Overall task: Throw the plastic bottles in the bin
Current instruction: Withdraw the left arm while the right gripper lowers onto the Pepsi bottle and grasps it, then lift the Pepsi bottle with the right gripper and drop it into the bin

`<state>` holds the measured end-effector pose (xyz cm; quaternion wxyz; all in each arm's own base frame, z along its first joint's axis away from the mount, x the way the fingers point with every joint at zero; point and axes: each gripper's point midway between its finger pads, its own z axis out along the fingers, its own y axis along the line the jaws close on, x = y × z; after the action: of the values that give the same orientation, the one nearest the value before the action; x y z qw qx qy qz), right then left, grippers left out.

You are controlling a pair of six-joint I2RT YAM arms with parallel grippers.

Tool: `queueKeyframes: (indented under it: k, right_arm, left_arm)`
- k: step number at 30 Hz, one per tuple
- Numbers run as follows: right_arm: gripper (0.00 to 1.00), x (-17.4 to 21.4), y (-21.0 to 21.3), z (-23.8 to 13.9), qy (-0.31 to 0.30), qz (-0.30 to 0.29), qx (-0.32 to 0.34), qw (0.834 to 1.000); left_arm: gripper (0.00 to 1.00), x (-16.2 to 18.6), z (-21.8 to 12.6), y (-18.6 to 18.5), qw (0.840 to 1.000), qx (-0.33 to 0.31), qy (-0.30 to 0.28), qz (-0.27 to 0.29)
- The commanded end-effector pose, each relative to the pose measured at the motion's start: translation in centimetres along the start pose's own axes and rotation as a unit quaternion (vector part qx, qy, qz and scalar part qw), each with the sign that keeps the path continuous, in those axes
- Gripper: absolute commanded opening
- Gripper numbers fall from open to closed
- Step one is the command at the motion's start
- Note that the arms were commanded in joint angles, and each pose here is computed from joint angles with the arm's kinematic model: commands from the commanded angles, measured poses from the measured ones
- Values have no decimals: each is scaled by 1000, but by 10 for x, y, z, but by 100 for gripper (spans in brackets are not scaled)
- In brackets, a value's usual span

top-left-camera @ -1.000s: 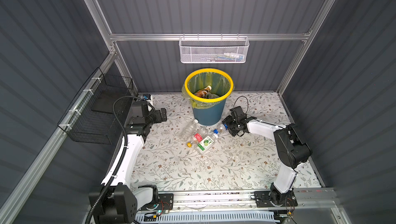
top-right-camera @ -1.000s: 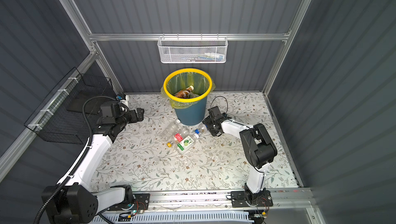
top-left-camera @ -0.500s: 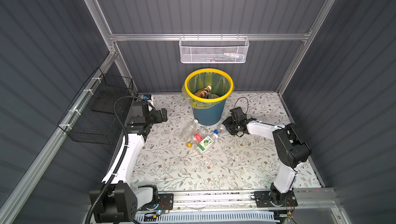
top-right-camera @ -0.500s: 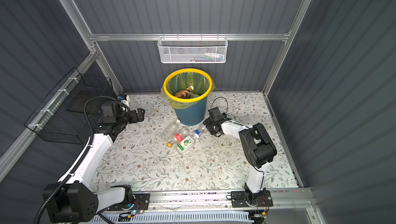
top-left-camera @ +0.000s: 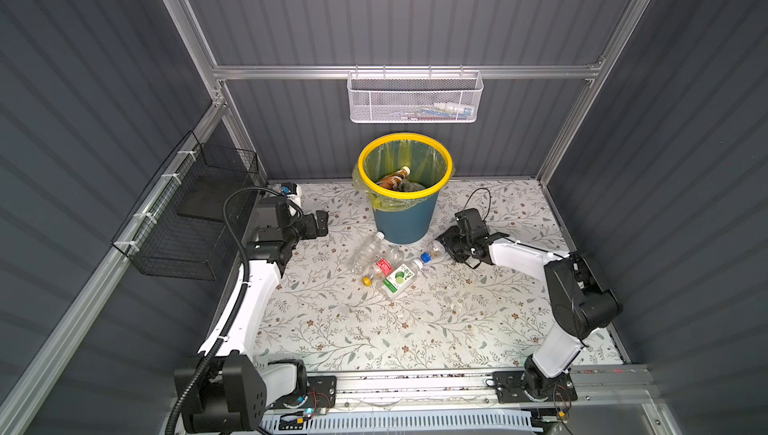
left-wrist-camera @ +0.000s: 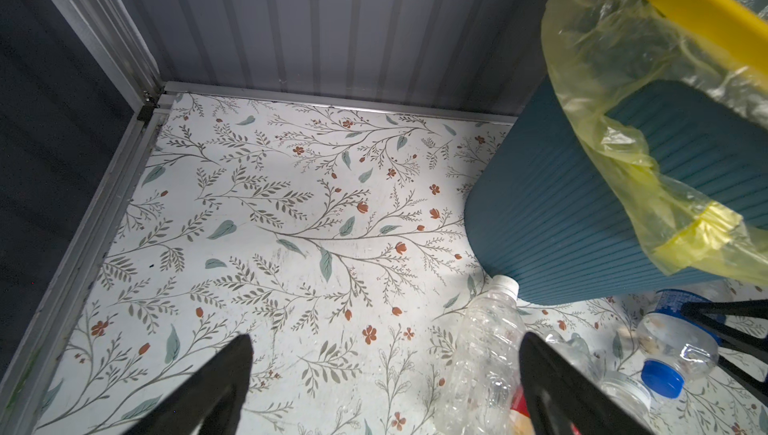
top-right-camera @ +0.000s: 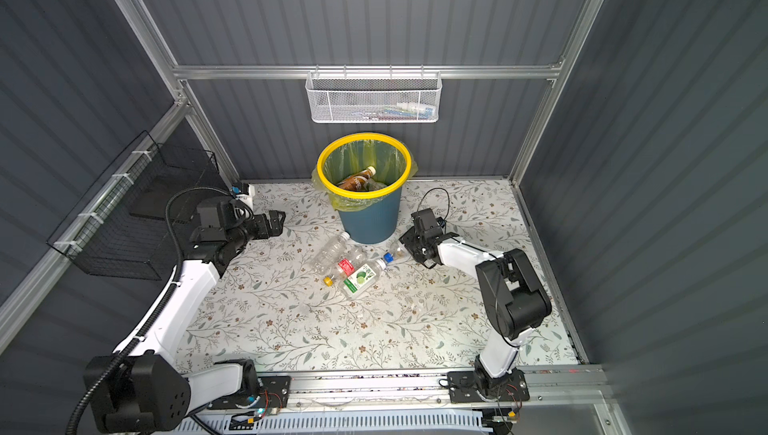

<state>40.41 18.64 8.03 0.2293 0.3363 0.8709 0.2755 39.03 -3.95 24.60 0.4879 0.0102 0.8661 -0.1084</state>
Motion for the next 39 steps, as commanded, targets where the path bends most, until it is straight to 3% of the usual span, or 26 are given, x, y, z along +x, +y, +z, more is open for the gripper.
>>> queueKeyframes:
  k: [1,8,15,21,32,37,39]
  right_arm:
    - [54,-9,1,-19,-14,-28,-11,999]
    - [55,-26,16,-74,-57,-106,-68,990]
    - [54,-38,34,-150,-133,-182,-148,963]
    - [54,-46,43,-232,-232,-250,-200,919]
    - [55,-62,54,-382,-435,-290,-248,815]
    - [53,-76,124,-415,-452,-305,-319,775]
    - [53,-86,169,-412,-423,-310,-349,777]
  left_arm:
    - [100,-5,-5,-6,1000,19,-15,-8]
    - [100,-6,-3,-14,999,44,-12,-15]
    - [98,6,-2,-24,998,62,-5,-29]
    - [98,31,-1,-49,998,60,16,17]
    - [97,68,15,-66,994,86,61,10]
    - [96,84,24,-76,993,96,67,-4]
    - [96,94,29,-83,992,97,75,2]
